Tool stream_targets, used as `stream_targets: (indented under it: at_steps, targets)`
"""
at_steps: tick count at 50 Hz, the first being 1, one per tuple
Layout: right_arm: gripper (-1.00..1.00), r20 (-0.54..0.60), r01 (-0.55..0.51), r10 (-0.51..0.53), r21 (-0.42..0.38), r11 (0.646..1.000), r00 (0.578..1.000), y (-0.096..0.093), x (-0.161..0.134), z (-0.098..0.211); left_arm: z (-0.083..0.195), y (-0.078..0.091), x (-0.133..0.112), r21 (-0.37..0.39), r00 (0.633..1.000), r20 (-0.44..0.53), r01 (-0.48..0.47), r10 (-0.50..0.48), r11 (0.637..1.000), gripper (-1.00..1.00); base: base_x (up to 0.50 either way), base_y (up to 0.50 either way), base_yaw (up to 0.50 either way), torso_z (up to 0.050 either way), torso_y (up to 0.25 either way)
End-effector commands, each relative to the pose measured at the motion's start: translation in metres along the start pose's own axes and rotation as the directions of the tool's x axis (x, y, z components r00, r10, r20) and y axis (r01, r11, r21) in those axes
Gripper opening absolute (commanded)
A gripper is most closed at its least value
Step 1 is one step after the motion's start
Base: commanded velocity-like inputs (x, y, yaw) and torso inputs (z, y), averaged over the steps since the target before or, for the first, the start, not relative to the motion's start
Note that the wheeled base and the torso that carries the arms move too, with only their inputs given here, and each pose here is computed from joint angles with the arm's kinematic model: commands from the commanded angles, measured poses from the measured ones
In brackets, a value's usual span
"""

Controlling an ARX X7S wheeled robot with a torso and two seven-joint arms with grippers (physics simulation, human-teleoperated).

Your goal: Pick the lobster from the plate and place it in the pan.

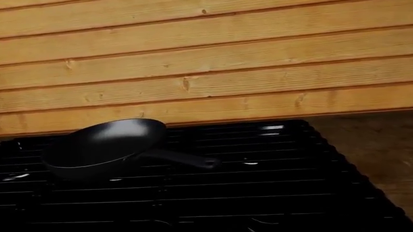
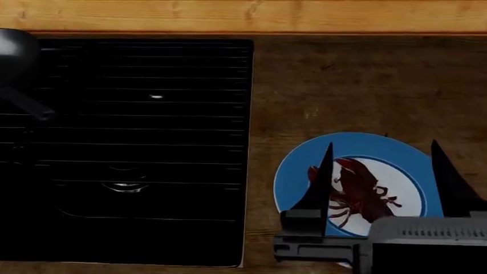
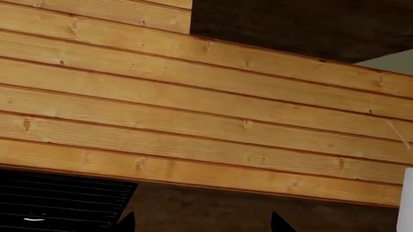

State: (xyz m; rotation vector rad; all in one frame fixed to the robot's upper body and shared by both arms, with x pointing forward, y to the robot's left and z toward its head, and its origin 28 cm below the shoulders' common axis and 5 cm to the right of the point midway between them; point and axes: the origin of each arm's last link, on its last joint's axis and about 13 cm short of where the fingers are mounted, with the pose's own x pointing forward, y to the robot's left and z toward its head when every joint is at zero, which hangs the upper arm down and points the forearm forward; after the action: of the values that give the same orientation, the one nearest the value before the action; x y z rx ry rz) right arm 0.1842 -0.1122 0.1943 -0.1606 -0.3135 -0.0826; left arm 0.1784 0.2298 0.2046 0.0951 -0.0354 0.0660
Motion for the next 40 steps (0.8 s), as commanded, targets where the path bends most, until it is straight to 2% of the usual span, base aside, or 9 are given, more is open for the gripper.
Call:
stream_targets:
  at_steps: [1,18,24,27,30,31,40]
  targets:
    - [1.00,-0.030,-0.007,0.007,0.006,1.000,1.000,-0.005,0.004,0.001,0.002,0.003,0.002,-0.055,1.000,0.029,-0.005,0.007,0.998,1.00,0.00,0.00,0.00,0.000,0.000]
    - [1.00,-0.048,-0.028,0.027,-0.018,0.999,0.998,-0.012,0.013,0.006,-0.001,0.003,0.004,-0.054,1.000,0.022,-0.012,0.014,0.998,1.00,0.00,0.00,0.00,0.000,0.000]
    - [1.00,-0.096,-0.085,0.082,-0.029,0.996,0.992,-0.019,0.022,0.013,0.000,0.002,0.003,-0.053,1.000,0.024,-0.009,0.010,0.999,1.00,0.00,0.00,0.00,0.000,0.000]
    - [1.00,-0.136,-0.098,0.090,-0.048,0.994,0.987,-0.028,0.031,0.015,0.000,0.002,0.004,-0.053,1.000,0.023,-0.007,0.008,0.999,1.00,0.00,0.00,0.00,0.000,0.000]
    - [1.00,-0.181,-0.106,0.098,-0.034,0.994,0.979,-0.036,0.037,0.018,0.000,0.001,0.003,-0.054,1.000,0.022,-0.006,0.007,0.999,1.00,0.00,0.00,0.00,0.000,0.000]
    - [1.00,-0.206,-0.123,0.122,0.006,0.992,0.971,-0.040,0.041,0.019,-0.001,0.001,0.004,-0.055,1.000,0.021,-0.006,0.007,0.998,1.00,0.00,0.00,0.00,0.000,0.000]
    - [1.00,-0.294,-0.195,0.191,0.016,0.981,0.937,-0.059,0.060,0.032,-0.002,0.002,0.004,-0.057,1.000,0.020,-0.007,0.008,0.998,1.00,0.00,0.00,0.00,0.000,0.000]
